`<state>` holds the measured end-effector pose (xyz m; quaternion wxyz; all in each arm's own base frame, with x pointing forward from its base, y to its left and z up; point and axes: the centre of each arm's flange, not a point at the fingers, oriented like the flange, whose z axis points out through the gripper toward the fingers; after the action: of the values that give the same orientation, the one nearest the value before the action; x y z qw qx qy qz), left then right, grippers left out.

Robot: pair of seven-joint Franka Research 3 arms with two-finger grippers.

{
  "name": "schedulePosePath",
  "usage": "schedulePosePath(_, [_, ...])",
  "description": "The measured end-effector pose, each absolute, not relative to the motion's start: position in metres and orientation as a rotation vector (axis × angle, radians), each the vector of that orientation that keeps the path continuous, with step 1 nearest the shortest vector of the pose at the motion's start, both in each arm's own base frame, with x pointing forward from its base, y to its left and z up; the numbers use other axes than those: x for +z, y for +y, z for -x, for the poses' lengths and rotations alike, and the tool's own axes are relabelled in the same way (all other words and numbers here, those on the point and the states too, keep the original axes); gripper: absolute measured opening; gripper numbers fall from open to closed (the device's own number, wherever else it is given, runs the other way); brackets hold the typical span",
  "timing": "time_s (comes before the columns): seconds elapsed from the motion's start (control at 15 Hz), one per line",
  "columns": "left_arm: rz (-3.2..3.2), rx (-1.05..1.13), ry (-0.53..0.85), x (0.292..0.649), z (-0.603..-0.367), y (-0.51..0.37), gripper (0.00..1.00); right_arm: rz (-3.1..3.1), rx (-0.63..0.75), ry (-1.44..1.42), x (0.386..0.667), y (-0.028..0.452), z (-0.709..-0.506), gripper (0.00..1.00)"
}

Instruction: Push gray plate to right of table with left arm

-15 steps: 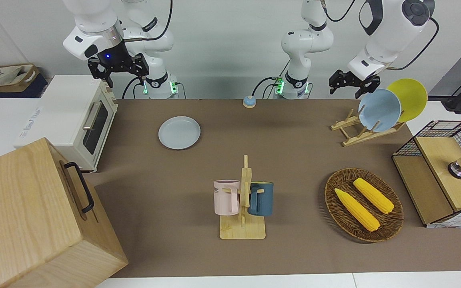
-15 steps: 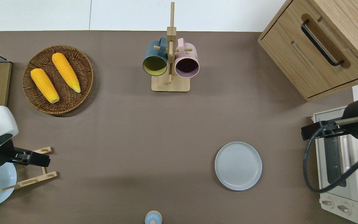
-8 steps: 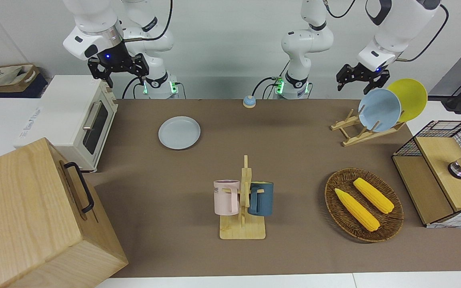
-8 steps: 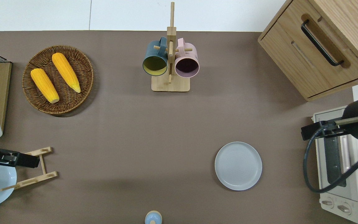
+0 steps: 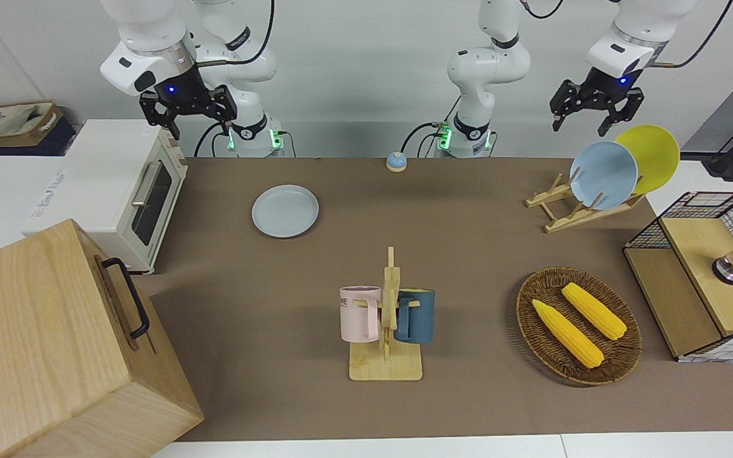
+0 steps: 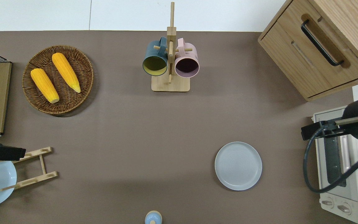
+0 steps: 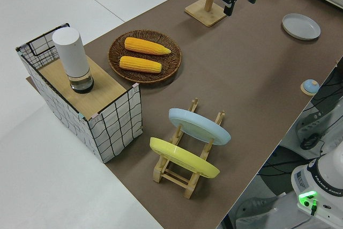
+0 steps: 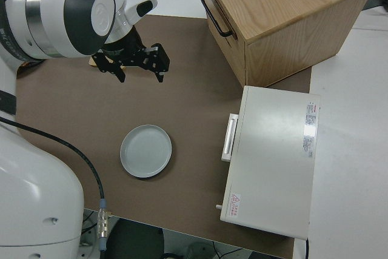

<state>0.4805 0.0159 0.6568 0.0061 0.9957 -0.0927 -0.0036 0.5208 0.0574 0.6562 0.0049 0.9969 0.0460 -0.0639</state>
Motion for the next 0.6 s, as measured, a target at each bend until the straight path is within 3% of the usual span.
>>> schedulePosePath(0.6, [-3.127,-0.078,-0.270,0.641,-0.490,0.005,1.00,-3.122,-0.200,0.144,0.656,0.057,-0.521,0.99])
